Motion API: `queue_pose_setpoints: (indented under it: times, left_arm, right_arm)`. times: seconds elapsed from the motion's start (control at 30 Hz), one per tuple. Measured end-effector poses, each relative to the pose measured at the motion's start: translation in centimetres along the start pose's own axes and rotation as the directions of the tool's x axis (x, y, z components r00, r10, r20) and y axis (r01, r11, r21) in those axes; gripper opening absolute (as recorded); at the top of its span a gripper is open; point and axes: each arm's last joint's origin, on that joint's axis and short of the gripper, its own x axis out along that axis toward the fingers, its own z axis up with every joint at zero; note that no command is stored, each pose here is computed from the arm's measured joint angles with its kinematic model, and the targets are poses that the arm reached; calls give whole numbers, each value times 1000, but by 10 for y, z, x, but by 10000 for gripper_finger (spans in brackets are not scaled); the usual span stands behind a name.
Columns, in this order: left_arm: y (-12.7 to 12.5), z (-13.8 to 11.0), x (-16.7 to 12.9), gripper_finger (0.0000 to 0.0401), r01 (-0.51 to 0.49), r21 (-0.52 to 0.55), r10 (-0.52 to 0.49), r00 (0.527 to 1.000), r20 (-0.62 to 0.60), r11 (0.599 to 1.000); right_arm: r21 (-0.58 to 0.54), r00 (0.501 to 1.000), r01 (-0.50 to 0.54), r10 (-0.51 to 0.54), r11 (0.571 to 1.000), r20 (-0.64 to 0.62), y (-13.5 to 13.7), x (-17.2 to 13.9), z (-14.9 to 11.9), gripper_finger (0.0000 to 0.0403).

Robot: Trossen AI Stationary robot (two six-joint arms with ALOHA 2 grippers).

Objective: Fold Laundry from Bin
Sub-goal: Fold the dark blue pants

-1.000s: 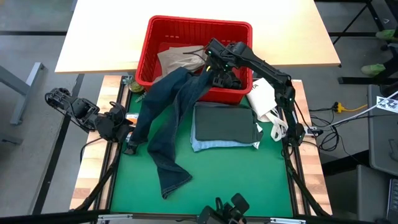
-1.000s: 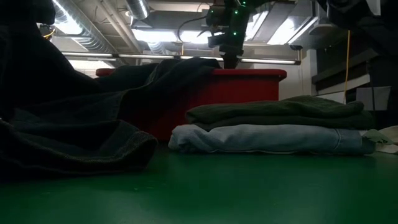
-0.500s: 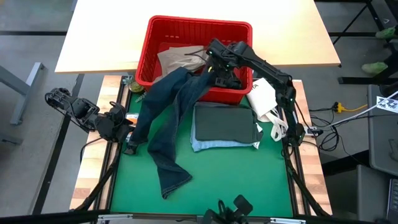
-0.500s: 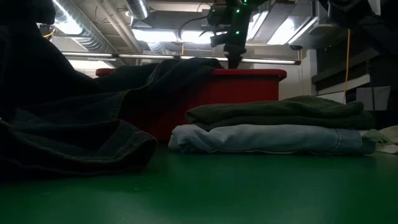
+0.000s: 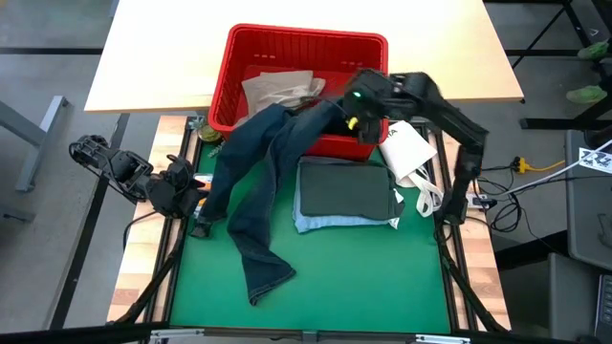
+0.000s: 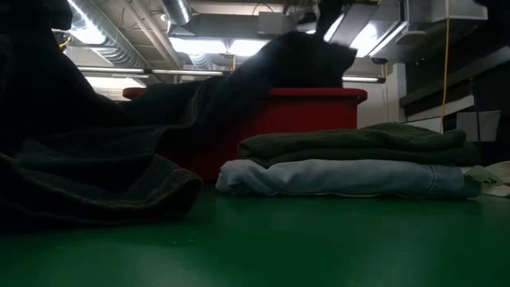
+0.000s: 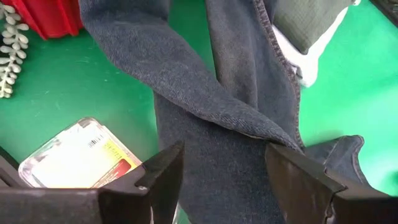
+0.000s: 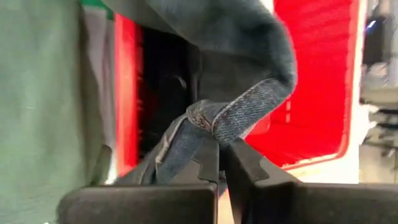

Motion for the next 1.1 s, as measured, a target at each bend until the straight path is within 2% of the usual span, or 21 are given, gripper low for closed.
queue_pose_setpoints:
  times: [0.23,0.47,0.67,1.03,1.1]
  left_arm:
    - [0,0,0,215,0,-1,0,1000,0,1000]
    - [0,0,0,215,0,0,0,1000,0,1000]
    - [0,0,0,215,0,-1,0,1000,0,1000]
    - [-2,1,0,215,17,-8,-17,1000,6,1000]
    - [-3,1,0,215,28,23,-28,1000,10,999]
  right_arm:
    - [-60,977,-10,22,998,213,35,-74,-13,4]
    - [-129,922,-68,112,989,372,74,-124,-24,5]
    - [-262,873,-123,230,957,431,114,-148,-23,7]
    - [-323,836,-236,361,916,413,180,-163,-12,7]
    - [-336,837,-246,374,909,399,191,-163,-9,6]
